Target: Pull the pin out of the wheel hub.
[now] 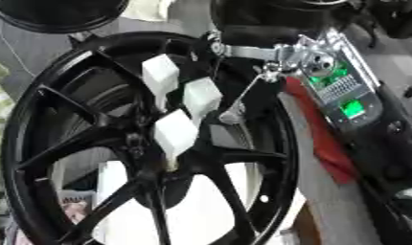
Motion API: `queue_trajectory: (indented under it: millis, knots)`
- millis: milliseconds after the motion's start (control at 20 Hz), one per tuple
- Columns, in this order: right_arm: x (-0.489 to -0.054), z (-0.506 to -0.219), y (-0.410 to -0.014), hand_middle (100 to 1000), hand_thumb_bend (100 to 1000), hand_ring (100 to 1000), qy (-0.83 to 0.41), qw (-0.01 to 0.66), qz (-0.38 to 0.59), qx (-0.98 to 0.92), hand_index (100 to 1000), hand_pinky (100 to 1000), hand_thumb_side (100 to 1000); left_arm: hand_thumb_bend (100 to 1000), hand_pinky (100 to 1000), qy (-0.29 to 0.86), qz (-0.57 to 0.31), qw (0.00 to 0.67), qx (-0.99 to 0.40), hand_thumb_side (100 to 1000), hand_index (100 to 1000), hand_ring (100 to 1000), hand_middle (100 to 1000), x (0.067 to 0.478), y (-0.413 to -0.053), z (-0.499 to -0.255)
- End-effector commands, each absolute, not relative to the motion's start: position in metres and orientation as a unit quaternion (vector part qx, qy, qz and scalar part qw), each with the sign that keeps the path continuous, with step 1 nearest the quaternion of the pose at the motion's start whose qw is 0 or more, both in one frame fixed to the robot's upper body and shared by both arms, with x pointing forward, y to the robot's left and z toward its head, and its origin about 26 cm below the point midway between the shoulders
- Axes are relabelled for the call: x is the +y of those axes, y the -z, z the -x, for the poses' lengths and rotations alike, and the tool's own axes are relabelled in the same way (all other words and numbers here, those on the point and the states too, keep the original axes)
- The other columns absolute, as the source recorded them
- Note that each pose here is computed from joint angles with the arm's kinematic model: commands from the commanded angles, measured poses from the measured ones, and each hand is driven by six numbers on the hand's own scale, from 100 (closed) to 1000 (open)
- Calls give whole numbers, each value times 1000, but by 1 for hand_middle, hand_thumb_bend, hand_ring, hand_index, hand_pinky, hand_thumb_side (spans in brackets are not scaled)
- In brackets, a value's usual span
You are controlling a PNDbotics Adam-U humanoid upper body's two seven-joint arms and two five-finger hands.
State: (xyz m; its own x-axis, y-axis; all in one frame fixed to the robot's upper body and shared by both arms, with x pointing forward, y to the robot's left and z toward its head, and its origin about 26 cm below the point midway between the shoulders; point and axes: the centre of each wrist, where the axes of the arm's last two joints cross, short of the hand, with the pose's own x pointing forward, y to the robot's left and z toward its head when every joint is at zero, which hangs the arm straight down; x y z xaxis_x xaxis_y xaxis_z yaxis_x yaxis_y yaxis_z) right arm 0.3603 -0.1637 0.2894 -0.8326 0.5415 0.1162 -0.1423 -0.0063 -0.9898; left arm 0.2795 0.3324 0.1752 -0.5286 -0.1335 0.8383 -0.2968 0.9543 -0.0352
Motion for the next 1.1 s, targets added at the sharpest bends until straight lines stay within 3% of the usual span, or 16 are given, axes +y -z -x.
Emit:
queue_trajectory:
  millis: [50,1100]
  knots:
    - [-165,-360,-296,606,441,786,-693,239,163,-661,733,814,100,100,780,-81,-125,457,-877,758,689,615,534,331,-183,-278]
    - [-168,-361,-296,439,357,740,-685,249,165,-665,611,784,100,100,783,-80,-125,457,-877,758,690,614,534,331,-183,-278]
